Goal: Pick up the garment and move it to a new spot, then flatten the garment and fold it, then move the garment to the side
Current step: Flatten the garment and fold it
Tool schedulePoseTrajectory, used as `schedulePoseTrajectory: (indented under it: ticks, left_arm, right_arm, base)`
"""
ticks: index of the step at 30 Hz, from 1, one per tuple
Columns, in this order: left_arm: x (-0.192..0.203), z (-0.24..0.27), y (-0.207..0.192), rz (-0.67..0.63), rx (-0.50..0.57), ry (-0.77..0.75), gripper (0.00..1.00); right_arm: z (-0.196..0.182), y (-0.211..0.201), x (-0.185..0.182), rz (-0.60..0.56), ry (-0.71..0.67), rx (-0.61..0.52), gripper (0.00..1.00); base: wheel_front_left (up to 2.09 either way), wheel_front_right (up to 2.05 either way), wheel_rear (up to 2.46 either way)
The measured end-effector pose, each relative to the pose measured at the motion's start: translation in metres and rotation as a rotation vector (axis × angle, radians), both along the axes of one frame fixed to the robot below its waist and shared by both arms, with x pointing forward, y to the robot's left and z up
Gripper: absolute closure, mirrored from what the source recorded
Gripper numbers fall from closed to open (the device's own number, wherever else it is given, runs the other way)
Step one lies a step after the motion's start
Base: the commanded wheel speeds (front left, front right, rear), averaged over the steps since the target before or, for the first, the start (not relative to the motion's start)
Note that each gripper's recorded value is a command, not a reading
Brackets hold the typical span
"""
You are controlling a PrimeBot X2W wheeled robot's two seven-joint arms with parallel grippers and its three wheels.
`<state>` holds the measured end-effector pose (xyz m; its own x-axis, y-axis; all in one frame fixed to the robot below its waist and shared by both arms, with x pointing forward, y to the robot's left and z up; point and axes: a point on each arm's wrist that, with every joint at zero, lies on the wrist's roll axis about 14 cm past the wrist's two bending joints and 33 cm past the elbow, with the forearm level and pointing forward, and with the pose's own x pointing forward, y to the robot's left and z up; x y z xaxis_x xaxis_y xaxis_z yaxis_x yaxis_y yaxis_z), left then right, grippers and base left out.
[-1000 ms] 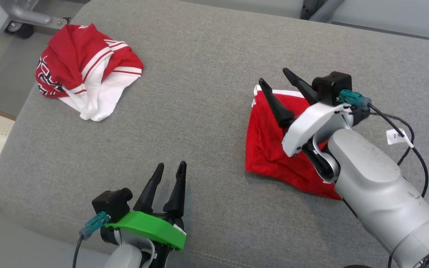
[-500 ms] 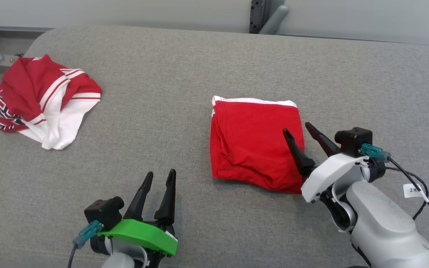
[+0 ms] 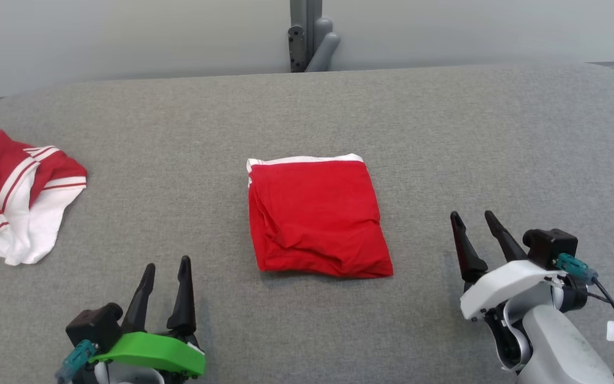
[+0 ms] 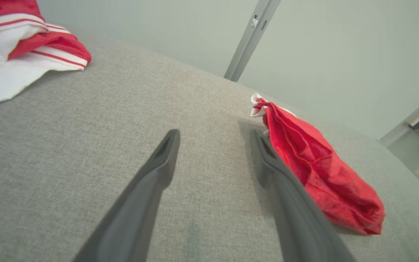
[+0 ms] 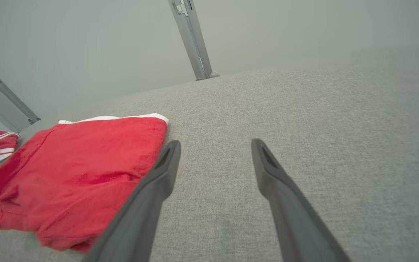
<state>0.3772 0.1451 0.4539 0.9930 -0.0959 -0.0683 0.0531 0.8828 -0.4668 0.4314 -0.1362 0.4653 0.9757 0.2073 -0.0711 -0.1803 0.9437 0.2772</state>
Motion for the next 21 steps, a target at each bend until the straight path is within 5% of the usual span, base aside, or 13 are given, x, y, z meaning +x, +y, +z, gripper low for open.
schedulePoseTrajectory:
  ticks: [10, 21]
  left_arm:
    - [0.001, 0.006, 0.013, 0.006, 0.150, -0.030, 0.00]
    - [-0.007, 0.000, 0.023, 0.017, 0.231, -0.012, 0.00]
  right_arm:
    - [-0.002, -0.054, -0.042, -0.175, -0.010, -0.046, 0.00]
    - [0.000, -0.061, -0.058, -0.206, -0.023, -0.068, 0.00]
  base:
    - [0.00, 0.00, 0.00]
    - [0.00, 0.00, 0.00]
